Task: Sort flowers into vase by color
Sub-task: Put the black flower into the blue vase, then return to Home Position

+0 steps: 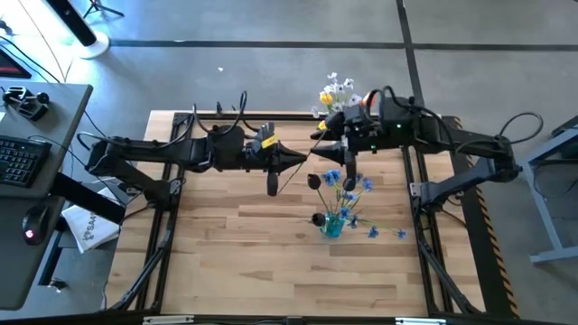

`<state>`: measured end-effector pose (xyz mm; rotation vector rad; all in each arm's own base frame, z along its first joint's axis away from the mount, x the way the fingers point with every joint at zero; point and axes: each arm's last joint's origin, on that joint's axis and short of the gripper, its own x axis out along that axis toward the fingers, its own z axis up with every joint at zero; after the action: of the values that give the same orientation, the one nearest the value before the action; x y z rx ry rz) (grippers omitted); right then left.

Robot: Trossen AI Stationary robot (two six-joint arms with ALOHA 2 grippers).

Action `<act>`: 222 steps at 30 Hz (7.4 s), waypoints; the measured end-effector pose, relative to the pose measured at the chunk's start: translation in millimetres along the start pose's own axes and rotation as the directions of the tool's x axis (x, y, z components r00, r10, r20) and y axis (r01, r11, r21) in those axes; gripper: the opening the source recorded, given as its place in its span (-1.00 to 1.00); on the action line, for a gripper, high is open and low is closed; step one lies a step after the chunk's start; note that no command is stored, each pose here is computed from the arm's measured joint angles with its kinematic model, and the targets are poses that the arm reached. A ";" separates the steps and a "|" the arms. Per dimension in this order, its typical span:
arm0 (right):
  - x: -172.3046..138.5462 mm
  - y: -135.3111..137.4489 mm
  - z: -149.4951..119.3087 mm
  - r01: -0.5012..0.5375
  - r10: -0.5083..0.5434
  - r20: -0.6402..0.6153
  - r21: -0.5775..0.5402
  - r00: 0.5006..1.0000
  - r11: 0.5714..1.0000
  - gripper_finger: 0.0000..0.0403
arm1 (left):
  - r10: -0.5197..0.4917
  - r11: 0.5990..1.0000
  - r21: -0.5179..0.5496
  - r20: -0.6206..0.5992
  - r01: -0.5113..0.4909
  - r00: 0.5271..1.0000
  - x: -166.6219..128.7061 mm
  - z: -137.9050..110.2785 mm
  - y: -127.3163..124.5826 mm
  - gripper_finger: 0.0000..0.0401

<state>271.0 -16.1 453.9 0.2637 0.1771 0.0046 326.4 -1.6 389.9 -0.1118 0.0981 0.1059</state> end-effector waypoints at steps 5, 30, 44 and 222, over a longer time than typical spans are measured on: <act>9.0 -0.9 3.8 0.055 -0.056 -0.074 -0.011 0.996 0.998 -0.07 | 0.001 1.000 0.017 -0.006 -0.001 1.000 -0.4 -0.2 0.1 -1.00; -89.5 40.7 20.2 -0.102 0.114 -0.041 0.220 0.993 0.970 -0.99 | 0.077 0.994 0.099 -0.404 -0.041 0.911 -8.1 -38.0 14.7 -0.50; -93.1 55.2 -13.8 0.122 -0.095 -0.277 0.081 0.956 0.989 -1.00 | 0.103 0.989 0.137 -0.423 -0.048 0.900 -8.9 -39.3 20.9 -0.43; -119.5 -71.7 -305.5 0.044 -0.055 0.181 0.060 0.982 0.997 -1.00 | -0.027 0.990 0.138 0.096 0.014 0.995 -201.8 -240.9 57.9 -0.97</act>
<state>98.6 -9.5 165.8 0.3141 0.0011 -0.0739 98.2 7.4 166.4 0.0298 0.0066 0.0835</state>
